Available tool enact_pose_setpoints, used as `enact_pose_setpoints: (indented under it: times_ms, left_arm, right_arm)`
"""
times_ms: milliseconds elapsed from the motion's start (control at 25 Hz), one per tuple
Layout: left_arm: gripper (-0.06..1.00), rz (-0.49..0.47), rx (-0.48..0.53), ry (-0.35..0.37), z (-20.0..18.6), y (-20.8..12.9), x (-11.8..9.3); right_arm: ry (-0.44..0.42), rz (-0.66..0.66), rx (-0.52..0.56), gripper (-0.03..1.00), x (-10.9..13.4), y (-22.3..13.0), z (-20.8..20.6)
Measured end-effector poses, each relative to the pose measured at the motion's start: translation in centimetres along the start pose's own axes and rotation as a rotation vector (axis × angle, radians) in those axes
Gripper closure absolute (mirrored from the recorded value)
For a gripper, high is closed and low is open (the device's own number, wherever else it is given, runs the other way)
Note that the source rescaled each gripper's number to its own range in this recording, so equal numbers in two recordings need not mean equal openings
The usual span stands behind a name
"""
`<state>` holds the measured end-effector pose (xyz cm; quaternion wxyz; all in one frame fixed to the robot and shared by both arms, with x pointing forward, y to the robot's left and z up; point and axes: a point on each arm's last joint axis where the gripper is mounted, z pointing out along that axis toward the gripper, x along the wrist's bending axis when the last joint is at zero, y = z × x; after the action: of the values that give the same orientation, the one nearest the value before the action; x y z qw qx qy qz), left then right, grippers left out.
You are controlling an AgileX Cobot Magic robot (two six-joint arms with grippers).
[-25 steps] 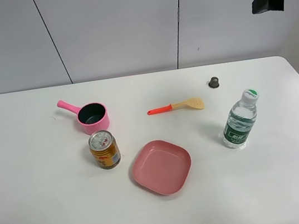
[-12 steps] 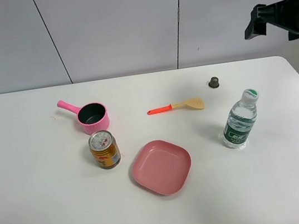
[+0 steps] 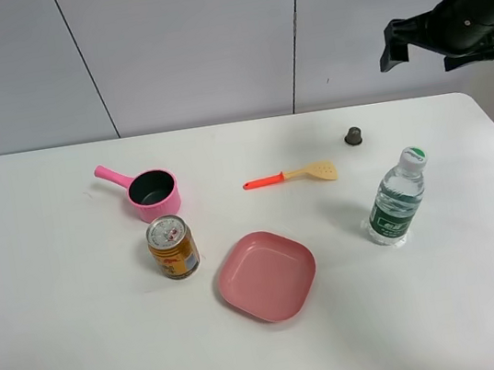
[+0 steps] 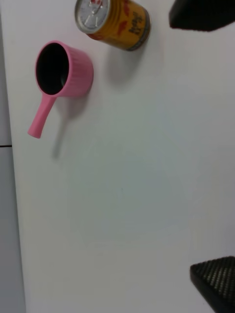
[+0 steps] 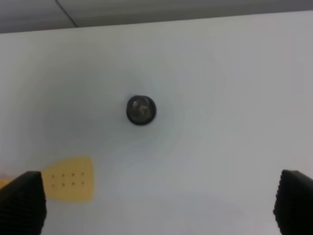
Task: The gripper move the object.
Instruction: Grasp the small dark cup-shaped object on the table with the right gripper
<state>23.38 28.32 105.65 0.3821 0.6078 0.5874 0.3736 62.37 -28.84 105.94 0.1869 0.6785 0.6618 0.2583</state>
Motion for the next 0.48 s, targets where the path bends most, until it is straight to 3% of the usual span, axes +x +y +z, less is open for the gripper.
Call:
enact_pose_setpoints:
  times_ms: [480]
  left_arm:
    - [-0.06, 0.0, 0.0, 0.0, 0.0, 0.0, 0.0]
  right_arm:
    - [0.017, -0.029, 0.205, 0.11, 0.7, 1.7, 6.9]
